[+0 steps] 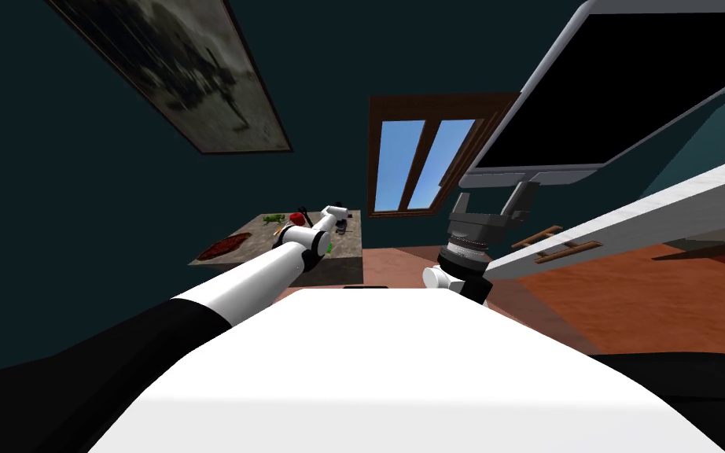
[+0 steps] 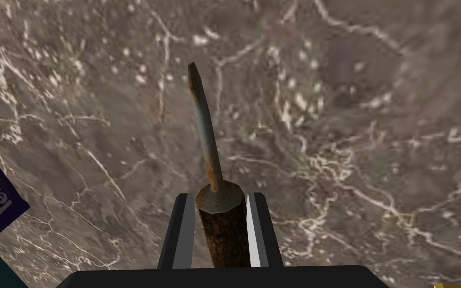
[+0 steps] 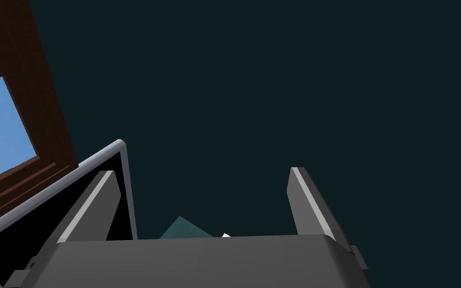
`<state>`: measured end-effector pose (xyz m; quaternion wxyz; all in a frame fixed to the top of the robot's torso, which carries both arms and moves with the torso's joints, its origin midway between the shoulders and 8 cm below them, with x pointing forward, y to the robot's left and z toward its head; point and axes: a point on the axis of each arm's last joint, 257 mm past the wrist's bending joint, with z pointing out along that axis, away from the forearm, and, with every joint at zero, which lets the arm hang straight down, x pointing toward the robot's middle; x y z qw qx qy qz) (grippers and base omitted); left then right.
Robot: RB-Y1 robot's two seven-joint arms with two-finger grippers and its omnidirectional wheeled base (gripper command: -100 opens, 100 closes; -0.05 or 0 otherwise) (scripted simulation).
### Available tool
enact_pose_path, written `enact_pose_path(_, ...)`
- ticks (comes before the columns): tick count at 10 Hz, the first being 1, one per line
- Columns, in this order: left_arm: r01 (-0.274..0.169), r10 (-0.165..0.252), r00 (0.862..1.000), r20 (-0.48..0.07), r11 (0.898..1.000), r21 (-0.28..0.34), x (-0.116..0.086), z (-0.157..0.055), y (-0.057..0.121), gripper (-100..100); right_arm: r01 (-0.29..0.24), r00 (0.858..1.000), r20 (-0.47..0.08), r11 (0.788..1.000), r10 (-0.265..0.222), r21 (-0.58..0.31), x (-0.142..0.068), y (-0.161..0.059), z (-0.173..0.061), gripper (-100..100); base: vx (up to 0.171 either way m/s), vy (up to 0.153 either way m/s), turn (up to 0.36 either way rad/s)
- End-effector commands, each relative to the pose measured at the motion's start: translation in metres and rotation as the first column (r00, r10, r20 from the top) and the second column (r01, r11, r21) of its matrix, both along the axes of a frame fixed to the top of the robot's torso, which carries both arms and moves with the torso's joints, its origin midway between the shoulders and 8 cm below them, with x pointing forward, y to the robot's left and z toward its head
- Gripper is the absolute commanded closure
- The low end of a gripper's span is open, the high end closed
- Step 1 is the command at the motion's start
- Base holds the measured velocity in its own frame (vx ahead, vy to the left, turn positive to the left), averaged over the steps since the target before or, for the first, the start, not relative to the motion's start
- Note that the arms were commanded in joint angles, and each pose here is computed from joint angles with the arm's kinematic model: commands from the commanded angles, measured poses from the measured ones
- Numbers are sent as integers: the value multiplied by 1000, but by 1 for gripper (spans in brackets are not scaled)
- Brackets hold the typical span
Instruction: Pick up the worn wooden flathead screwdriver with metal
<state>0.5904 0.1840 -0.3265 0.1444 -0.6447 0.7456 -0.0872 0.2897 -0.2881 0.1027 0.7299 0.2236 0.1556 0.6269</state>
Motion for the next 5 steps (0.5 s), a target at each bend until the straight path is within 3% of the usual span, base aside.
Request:
enact_pose_path(1,-4,4,1000,1,1000,-1,1,2,3,100,0,1000,0,1000,0,0,0,0,0,0,-18,-9,-32)
enact_pose_path(4,-10,10,1000,0,1000,-2,3,6,7,100,0,1000,0,1000,0,0,0,0,0,0,-20,-9,-31)
enact_pose_path(5,-10,10,1000,0,1000,-2,3,6,8,0,0,1000,0,1000,0,0,0,0,0,0,0,0,0)
